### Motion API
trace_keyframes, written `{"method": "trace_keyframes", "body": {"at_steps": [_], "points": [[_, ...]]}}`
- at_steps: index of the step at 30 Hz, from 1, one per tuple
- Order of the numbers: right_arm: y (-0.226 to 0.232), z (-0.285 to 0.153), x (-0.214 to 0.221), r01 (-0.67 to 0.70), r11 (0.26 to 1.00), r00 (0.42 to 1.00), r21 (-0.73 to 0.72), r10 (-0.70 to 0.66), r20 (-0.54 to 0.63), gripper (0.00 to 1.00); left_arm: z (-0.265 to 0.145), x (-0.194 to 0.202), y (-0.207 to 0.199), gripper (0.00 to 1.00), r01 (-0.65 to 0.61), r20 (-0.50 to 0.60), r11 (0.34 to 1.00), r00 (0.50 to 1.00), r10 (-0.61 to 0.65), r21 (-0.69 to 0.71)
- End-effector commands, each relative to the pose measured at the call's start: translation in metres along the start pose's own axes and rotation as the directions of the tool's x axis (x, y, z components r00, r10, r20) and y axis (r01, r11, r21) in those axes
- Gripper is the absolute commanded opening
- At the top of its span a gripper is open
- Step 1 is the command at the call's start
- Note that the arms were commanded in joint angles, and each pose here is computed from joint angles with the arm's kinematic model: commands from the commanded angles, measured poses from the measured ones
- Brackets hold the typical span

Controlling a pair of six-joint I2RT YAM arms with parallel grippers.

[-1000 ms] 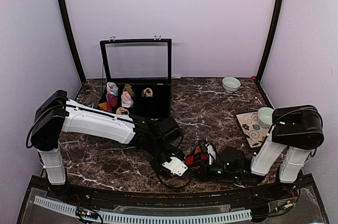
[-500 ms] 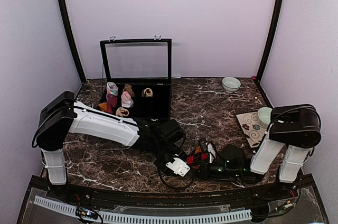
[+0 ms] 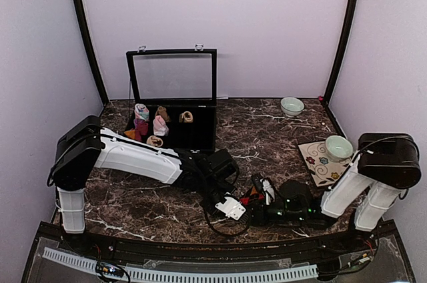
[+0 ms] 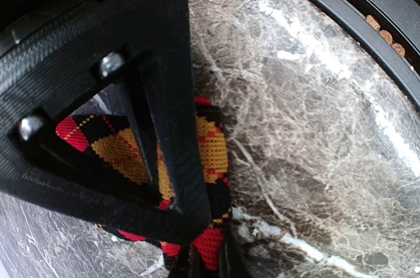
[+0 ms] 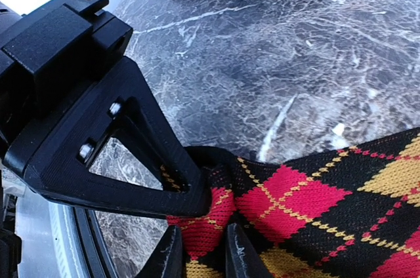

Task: Roll the socks
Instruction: Roll the sock at the center of the board.

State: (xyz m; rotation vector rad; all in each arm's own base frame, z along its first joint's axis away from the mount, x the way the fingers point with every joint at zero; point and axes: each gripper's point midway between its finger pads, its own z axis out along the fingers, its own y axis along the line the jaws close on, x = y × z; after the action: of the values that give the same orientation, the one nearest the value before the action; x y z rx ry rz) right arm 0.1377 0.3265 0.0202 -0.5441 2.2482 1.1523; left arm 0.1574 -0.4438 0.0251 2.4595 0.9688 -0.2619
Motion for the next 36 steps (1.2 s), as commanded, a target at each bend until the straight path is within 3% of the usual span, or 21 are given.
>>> {"method": "trace_keyframes", "body": {"at_steps": [1, 3, 4, 5, 6, 9, 12, 15, 17, 18, 22, 31, 36], "points": [[-0.065, -0.027, 0.065, 0.024, 0.966, 0.974, 0.258, 0.036, -0.226, 0.24, 0.024, 0.027, -0.054, 0.00, 0.049, -0.087, 0.982, 0.996, -0.034, 0.183], [-0.063, -0.032, 0.059, 0.026, 0.966, 0.979, 0.259, 0.028, -0.201, 0.30, 0.024, 0.030, -0.059, 0.00, 0.050, -0.097, 0.979, 0.995, -0.032, 0.197], [-0.061, -0.035, 0.053, 0.028, 0.966, 0.983, 0.258, 0.021, -0.184, 0.39, 0.025, 0.032, -0.061, 0.00, 0.052, -0.105, 0.978, 0.994, -0.031, 0.201], [-0.058, -0.038, 0.046, 0.027, 0.966, 0.987, 0.257, 0.015, -0.159, 0.55, 0.025, 0.034, -0.063, 0.00, 0.056, -0.114, 0.978, 0.993, -0.033, 0.203], [-0.055, -0.041, 0.038, 0.024, 0.967, 0.991, 0.252, 0.010, -0.133, 0.95, 0.025, 0.036, -0.065, 0.00, 0.060, -0.120, 0.977, 0.992, -0.035, 0.207], [-0.048, -0.054, 0.012, 0.015, 0.969, 0.999, 0.245, -0.005, -0.045, 1.00, 0.026, 0.040, -0.068, 0.00, 0.073, -0.143, 0.975, 0.989, -0.043, 0.210], [-0.047, -0.068, -0.008, 0.018, 0.969, 1.000, 0.248, -0.022, 0.013, 0.95, 0.025, 0.043, -0.069, 0.00, 0.094, -0.164, 0.974, 0.985, -0.060, 0.205], [-0.053, -0.079, -0.018, 0.024, 0.958, 0.999, 0.284, -0.033, 0.026, 0.83, 0.024, 0.047, -0.072, 0.00, 0.120, -0.189, 0.971, 0.979, -0.080, 0.209], [-0.051, -0.081, -0.022, 0.035, 0.963, 0.999, 0.268, -0.044, 0.029, 0.67, 0.023, 0.051, -0.074, 0.00, 0.139, -0.212, 0.968, 0.973, -0.094, 0.208], [-0.048, -0.080, -0.023, 0.037, 0.969, 0.999, 0.244, -0.045, 0.026, 0.52, 0.023, 0.053, -0.076, 0.00, 0.140, -0.221, 0.969, 0.971, -0.093, 0.205], [-0.052, -0.076, -0.027, 0.026, 0.970, 0.999, 0.243, -0.031, 0.016, 0.21, 0.022, 0.059, -0.080, 0.00, 0.139, -0.243, 0.970, 0.966, -0.089, 0.198], [-0.049, -0.059, -0.054, 0.057, 0.974, 0.998, 0.220, -0.064, 0.022, 0.19, 0.018, 0.065, -0.083, 0.00, 0.148, -0.281, 0.970, 0.956, -0.090, 0.194], [-0.066, -0.041, -0.051, 0.051, 0.970, 0.998, 0.240, -0.041, -0.048, 0.15, 0.012, 0.076, -0.094, 0.00, 0.185, -0.332, 0.963, 0.937, -0.113, 0.195]]}}
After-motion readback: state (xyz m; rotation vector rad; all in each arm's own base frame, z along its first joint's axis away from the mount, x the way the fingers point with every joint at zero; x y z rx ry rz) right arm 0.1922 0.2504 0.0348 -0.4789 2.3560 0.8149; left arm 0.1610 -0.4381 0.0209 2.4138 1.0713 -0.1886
